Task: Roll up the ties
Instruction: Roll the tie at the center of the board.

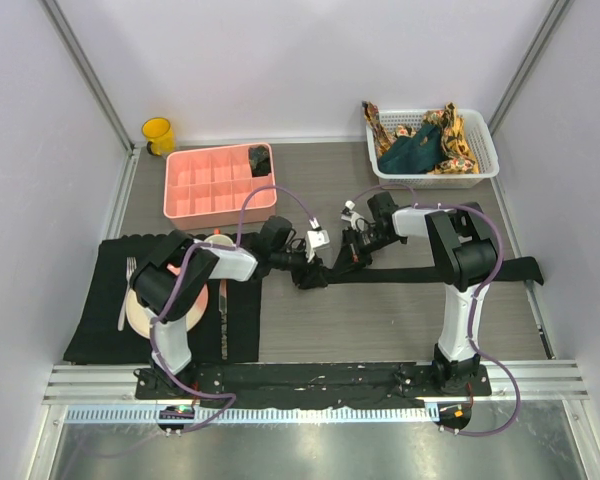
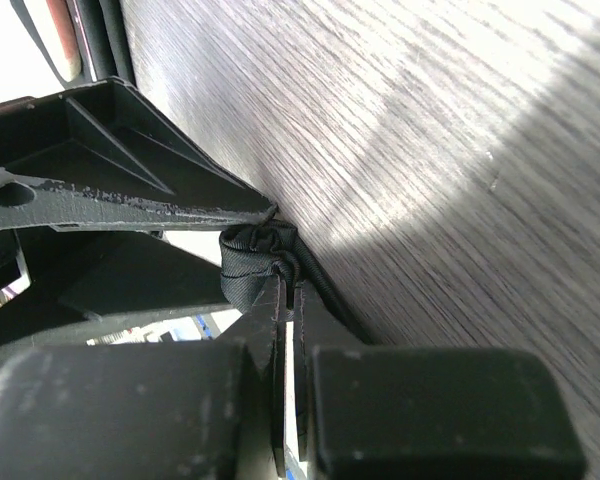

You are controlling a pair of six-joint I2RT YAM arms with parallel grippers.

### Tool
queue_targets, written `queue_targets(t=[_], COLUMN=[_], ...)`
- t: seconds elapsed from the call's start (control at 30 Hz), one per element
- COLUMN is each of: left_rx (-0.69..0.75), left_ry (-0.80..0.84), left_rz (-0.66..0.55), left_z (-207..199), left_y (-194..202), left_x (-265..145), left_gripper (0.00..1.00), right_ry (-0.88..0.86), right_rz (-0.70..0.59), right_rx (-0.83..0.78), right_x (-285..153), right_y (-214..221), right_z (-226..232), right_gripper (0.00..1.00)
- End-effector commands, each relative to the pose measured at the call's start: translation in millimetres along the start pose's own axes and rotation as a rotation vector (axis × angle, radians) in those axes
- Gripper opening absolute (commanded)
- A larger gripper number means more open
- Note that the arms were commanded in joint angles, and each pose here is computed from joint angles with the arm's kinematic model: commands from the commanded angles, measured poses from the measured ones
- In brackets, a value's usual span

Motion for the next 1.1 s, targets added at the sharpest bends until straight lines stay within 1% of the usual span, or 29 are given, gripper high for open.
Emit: queue_targets(t=[0.0,0.07,0.1,0.17,0.2,0.27,0.33,0.37,0.4,0.47,0.53,0.67,0.73,0.77,0.87,0.93,0.97,1.03,1.07], left_rx=[-0.026,0.024,0.043,0.075,0.082,0.094,0.089,0.082,0.062,0.046,0.028,0.027,0.041,0.041,0.057,0.051,0.048,0.043,0.044], left_ry=[-0.001,-0.027,-0.035,-0.064,-0.071,-0.082,-0.086,-0.09,-0.095,-0.08,-0.038,0.02,0.028,0.022,0.014,0.011,0.007,-0.005,-0.013], left_rz=[0.069,0.113,0.124,0.151,0.158,0.177,0.17,0.161,0.149,0.128,0.1,0.081,0.092,0.103,0.129,0.138,0.144,0.151,0.155], left_z=[-5.1,-6.0,-6.9,-8.7,-9.4,-11.8,-12.4,-12.3,-11.3,-9.3,-8.2,-8.6,-8.1,-7.1,-8.6,-10.4,-10.2,-9.3,-8.0], left_y=[25.7,27.3,27.4,26.7,26.3,27.2,25.8,25.3,26.1,26.3,26.9,31.2,34.4,37.4,43.6,48.5,50.9,53.7,54.1], left_x=[5.0,5.8,5.8,4.8,4.3,4.1,3.4,3.9,3.7,4.5,7.3,12.9,13.5,12.9,9.0,6.3,6.2,5.9,5.9], left_gripper=[0.47,0.43,0.39,0.37,0.34,0.33,0.52,0.6,0.71,0.75,0.75,0.71,0.63,0.57,0.51,0.49,0.45,0.41,0.38], right_ry=[0.166,0.151,0.147,0.137,0.138,0.133,0.128,0.128,0.127,0.129,0.123,0.12,0.122,0.12,0.126,0.127,0.131,0.131,0.132], right_rz=[-0.032,-0.034,-0.033,-0.037,-0.04,-0.039,-0.041,-0.042,-0.041,-0.036,-0.038,-0.045,-0.047,-0.048,-0.042,-0.042,-0.043,-0.04,-0.039], right_rx=[-0.068,-0.058,-0.059,-0.059,-0.058,-0.058,-0.06,-0.062,-0.058,-0.074,-0.085,-0.109,-0.114,-0.116,-0.108,-0.111,-0.11,-0.109,-0.108], right_x=[6.4,8.4,9.1,9.5,9.3,10.2,10.5,10.9,10.8,10.0,9.8,9.5,9.6,9.7,11.4,11.7,11.5,11.6,11.3], right_y=[0.3,0.1,0.3,-0.8,-1.3,-1.0,0.7,1.4,1.7,3.8,3.3,-3.0,-5.4,-6.2,-7.1,-7.8,-8.3,-9.5,-10.2], right_z=[-30.5,-28.7,-28.4,-26.4,-26.1,-25.7,-24.7,-25.4,-25.9,-25.4,-24.6,-23.0,-23.3,-23.1,-26.7,-27.4,-28.2,-27.4,-26.2], right_gripper=[0.01,0.01,0.01,0.01,0.01,0.01,0.01,0.01,0.01,0.01,0.01,0.01,0.01,0.01,0.01,0.01,0.01,0.01,0.03])
Point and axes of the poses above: each gripper's point midway between its finger pads, its own x axis out along the fingers, its own z axis along the line the jaws close on, y = z × x, the point moved 6 cm from there along -x, back along the fingers, and after that the axes turned 3 degrees about -x, right-handed, at the moved point
